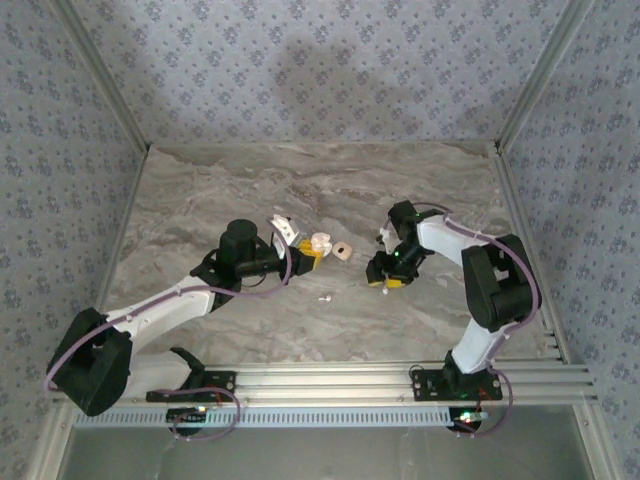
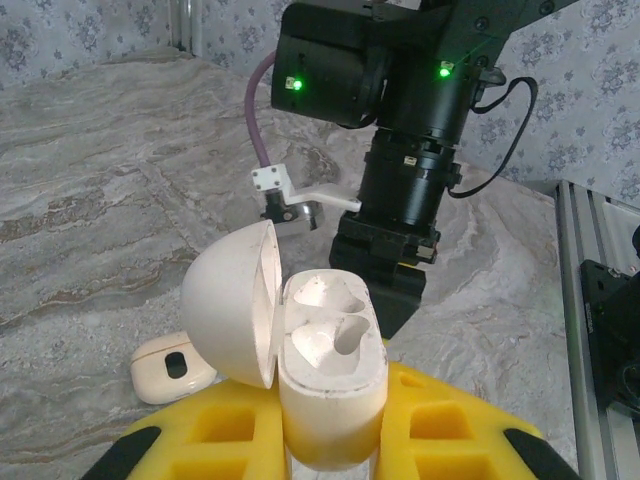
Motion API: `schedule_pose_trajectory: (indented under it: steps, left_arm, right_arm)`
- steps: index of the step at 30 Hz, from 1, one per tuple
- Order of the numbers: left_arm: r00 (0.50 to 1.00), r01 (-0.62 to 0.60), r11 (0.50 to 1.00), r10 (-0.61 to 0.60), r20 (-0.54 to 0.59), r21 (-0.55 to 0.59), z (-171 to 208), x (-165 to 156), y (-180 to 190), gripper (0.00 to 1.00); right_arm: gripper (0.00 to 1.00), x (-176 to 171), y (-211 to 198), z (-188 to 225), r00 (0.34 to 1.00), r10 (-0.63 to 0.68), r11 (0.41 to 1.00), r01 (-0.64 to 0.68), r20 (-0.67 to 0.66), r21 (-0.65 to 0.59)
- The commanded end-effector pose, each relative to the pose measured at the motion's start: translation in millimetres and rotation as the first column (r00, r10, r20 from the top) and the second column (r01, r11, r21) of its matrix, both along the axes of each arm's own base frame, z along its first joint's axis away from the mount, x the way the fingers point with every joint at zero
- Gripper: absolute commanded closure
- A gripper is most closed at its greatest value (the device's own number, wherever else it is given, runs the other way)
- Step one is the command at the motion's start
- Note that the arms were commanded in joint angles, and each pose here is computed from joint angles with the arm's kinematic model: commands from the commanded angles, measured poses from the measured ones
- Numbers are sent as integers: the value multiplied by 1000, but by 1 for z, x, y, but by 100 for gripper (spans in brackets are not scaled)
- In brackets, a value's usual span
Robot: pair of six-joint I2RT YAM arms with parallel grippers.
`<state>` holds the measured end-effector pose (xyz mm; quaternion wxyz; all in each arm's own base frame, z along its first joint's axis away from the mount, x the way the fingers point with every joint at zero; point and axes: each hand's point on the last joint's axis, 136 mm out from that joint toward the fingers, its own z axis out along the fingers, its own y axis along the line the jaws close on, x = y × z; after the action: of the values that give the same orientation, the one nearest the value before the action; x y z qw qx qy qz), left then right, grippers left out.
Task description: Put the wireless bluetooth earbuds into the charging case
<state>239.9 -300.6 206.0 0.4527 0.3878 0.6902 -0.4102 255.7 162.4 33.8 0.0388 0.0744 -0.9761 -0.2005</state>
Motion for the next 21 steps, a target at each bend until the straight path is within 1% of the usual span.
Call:
schedule_pose_trajectory:
  steps: [1, 7, 17, 21]
  left_arm:
    - [999, -4, 1000, 5, 37, -26, 17, 2, 1, 83]
    - [1000, 3, 1000, -2, 26, -21, 15, 2, 0, 83]
    - [1000, 6, 1000, -6, 22, -12, 12, 3, -1, 83]
    - [1000, 15, 1000, -14, 7, -15, 9, 0, -1, 83]
  right_arm:
    - [44, 7, 2, 8, 1000, 23, 999, -22, 16, -28]
    - [44, 16, 4, 12, 997, 69, 996, -67, 43, -51]
    - [43, 10, -7, -13, 991, 122, 984, -128, -51, -126]
    - [43, 1, -11, -9, 986, 149, 976, -158, -70, -152]
